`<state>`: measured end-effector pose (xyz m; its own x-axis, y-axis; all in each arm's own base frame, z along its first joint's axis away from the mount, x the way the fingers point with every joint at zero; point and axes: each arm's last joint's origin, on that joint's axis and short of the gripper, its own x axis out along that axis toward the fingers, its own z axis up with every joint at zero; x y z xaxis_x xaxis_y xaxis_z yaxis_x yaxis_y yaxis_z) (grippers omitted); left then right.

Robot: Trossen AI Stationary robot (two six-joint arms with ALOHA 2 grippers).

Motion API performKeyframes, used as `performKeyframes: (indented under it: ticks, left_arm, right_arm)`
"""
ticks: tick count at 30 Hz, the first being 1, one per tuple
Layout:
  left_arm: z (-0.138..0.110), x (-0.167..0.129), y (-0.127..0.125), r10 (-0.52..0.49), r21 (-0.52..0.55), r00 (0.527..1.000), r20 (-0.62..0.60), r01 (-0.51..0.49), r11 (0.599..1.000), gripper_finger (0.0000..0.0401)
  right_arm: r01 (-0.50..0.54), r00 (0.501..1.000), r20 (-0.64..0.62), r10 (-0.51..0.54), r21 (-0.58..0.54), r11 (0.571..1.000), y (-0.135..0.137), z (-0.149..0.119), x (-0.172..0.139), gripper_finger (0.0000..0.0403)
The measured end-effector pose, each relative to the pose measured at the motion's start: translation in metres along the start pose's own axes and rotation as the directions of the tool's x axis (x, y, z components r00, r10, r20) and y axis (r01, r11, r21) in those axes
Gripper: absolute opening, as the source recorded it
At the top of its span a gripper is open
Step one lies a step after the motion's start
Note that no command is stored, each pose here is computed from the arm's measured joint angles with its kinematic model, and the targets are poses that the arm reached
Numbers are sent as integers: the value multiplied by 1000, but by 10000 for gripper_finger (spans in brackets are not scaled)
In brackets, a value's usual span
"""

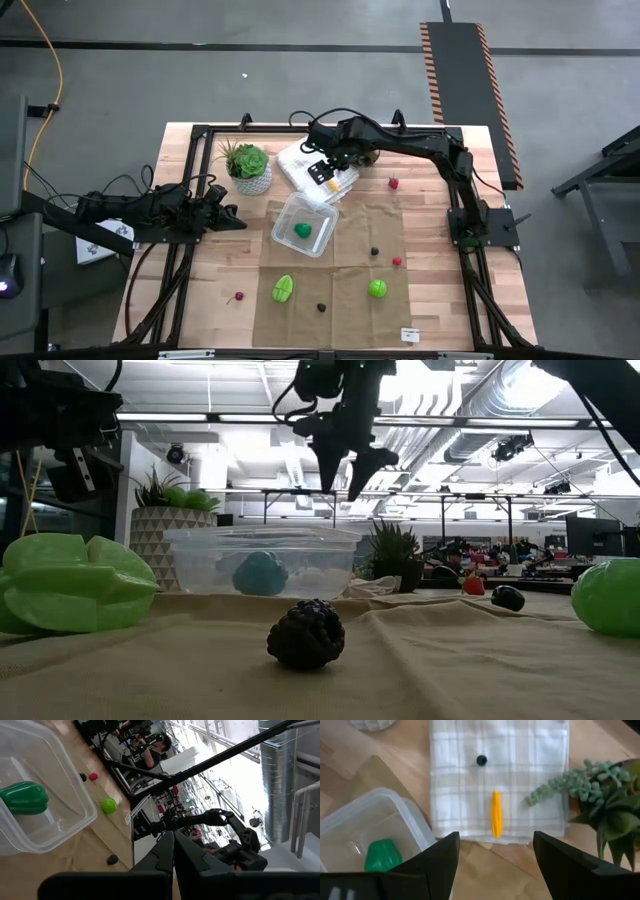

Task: Pick and placing Produce into tupperware
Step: Put the yellow corn into transparent bin

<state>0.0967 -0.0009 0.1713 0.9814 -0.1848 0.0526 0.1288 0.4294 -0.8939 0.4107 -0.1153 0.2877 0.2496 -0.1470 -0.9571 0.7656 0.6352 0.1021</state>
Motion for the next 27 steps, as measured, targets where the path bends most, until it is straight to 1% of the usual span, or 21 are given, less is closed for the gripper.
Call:
performKeyframes:
  ticks: [8,15,19,23,27]
  left_arm:
    - [0,0,0,2,-1,1000,-1,-2,1000,1]
    - [0,1,1,9,-5,1000,-4,-9,1000,1]
    - [0,1,1,8,-4,1000,-4,-8,1000,1]
    - [0,1,1,8,-4,1000,-3,-8,1000,1]
    - [0,1,1,8,-4,1000,-4,-8,1000,1]
  right_arm:
    - [-22,997,-79,20,-16,1000,-10,9,21,245]
    - [6,989,-145,-12,-42,999,-11,10,48,245]
    - [-5,983,-186,-5,-55,998,-9,9,62,245]
    - [-3,980,-199,-9,-64,998,-8,9,72,245]
    - [-15,983,-186,1,-74,997,-7,11,74,245]
